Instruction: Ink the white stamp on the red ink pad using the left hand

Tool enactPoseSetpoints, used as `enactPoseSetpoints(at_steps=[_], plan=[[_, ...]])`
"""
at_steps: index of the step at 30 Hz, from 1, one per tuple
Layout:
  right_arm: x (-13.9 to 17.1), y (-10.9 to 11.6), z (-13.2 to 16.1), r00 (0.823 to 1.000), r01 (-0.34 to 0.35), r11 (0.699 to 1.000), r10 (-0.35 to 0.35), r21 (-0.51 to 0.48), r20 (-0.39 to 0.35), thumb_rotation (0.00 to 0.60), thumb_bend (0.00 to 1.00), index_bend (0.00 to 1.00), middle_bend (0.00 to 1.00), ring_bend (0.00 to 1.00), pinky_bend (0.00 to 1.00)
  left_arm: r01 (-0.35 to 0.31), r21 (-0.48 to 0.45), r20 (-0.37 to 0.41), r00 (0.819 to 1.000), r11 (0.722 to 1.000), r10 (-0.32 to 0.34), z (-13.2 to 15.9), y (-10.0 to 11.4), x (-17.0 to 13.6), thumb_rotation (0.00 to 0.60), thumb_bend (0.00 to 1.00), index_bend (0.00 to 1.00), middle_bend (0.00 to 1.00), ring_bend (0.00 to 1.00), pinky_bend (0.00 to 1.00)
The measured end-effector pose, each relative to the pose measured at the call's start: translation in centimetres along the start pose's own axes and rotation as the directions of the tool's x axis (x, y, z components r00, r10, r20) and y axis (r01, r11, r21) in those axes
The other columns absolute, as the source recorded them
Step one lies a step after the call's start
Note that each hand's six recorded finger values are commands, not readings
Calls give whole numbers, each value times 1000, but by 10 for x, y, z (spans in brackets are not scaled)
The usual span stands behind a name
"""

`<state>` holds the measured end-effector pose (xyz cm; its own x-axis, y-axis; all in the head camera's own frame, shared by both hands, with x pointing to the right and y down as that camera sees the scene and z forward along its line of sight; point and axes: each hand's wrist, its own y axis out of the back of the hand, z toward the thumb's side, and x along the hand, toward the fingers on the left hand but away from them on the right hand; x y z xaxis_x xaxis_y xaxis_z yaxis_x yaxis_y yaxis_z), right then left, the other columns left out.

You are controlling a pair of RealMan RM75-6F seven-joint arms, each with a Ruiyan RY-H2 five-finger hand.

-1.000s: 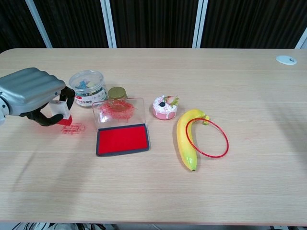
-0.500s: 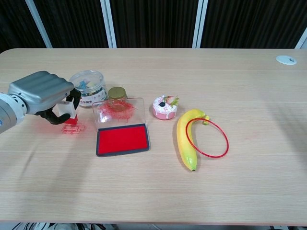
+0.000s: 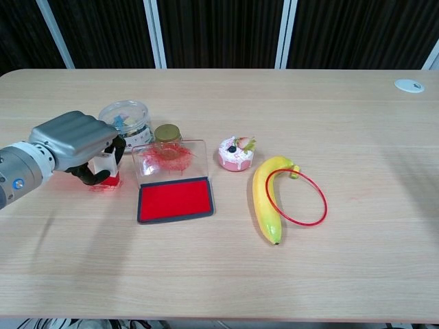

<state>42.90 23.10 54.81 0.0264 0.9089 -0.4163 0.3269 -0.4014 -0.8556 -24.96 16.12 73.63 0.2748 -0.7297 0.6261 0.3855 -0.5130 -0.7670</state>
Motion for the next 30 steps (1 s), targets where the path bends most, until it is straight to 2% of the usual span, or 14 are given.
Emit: enactPoseSetpoints(at_steps=[30], plan=[[0, 0, 0, 1000, 1, 1000, -1, 2, -1, 600, 120, 0, 0, 0, 177, 56, 36, -30, 998, 998, -55, -4, -9, -2, 600, 384, 438, 450, 417, 541]])
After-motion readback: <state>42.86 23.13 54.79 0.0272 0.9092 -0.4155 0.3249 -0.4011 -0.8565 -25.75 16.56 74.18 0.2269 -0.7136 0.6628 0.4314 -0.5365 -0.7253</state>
